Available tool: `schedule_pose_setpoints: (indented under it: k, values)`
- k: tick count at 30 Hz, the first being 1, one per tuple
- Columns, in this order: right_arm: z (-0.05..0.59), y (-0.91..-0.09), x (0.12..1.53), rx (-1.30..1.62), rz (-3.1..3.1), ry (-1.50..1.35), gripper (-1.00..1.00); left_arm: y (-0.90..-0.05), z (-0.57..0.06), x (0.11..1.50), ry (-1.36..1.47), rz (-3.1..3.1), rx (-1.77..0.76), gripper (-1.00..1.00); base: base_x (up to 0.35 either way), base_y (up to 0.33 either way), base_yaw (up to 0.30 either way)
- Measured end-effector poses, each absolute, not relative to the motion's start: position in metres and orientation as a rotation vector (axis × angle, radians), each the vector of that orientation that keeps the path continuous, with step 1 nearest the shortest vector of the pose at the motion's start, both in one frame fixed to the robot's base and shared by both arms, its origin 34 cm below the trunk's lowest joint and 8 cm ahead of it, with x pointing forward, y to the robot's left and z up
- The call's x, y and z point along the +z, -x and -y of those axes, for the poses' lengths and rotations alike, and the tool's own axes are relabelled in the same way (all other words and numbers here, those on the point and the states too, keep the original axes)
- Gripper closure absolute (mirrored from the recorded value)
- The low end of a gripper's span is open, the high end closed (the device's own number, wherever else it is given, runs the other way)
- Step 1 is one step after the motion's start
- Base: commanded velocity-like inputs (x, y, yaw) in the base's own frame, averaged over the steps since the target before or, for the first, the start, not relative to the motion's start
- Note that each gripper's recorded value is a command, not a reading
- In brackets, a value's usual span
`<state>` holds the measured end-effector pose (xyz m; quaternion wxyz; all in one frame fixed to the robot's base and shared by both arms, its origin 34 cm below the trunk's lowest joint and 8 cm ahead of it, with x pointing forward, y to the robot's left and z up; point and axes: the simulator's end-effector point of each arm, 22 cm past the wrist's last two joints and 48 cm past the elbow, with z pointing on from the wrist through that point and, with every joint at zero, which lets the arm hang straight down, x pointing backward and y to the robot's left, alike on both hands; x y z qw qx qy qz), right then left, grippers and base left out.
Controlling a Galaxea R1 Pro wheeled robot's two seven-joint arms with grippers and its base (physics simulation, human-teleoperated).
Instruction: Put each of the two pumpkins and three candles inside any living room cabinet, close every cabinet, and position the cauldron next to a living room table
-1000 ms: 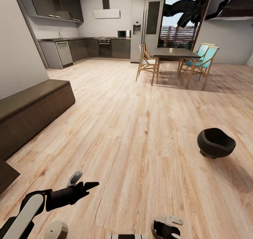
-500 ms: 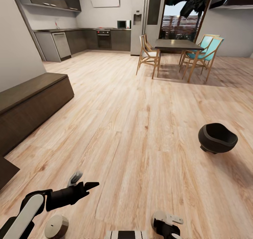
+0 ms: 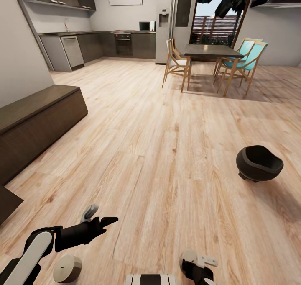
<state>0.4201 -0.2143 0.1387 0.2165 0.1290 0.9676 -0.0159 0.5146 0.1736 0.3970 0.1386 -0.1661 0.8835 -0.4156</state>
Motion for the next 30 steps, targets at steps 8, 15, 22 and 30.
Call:
schedule_pose_setpoints:
  k: [8, 15, 22, 30]
  values:
    - [0.206, -0.423, 0.139, 0.011, -2.675, -0.345, -1.0, -0.515, -0.174, 0.397, 0.48, -2.554, -1.202, -1.0, 0.0, 0.0, 0.0]
    - [0.206, -0.414, 0.13, 0.009, -2.699, -0.349, -1.0, -0.512, -0.173, 0.386, 0.497, -2.576, -1.203, -1.0, 0.0, 0.0, 0.0]
    - [0.206, -0.414, 0.13, 0.009, -2.698, -0.349, -1.0, -0.512, -0.173, 0.386, 0.497, -2.576, -1.204, -1.0, 0.0, 0.0, 0.0]
    - [0.206, -0.414, 0.13, 0.009, -2.698, -0.349, -1.0, -0.512, -0.173, 0.386, 0.497, -2.576, -1.204, -1.0, 0.0, 0.0, 0.0]
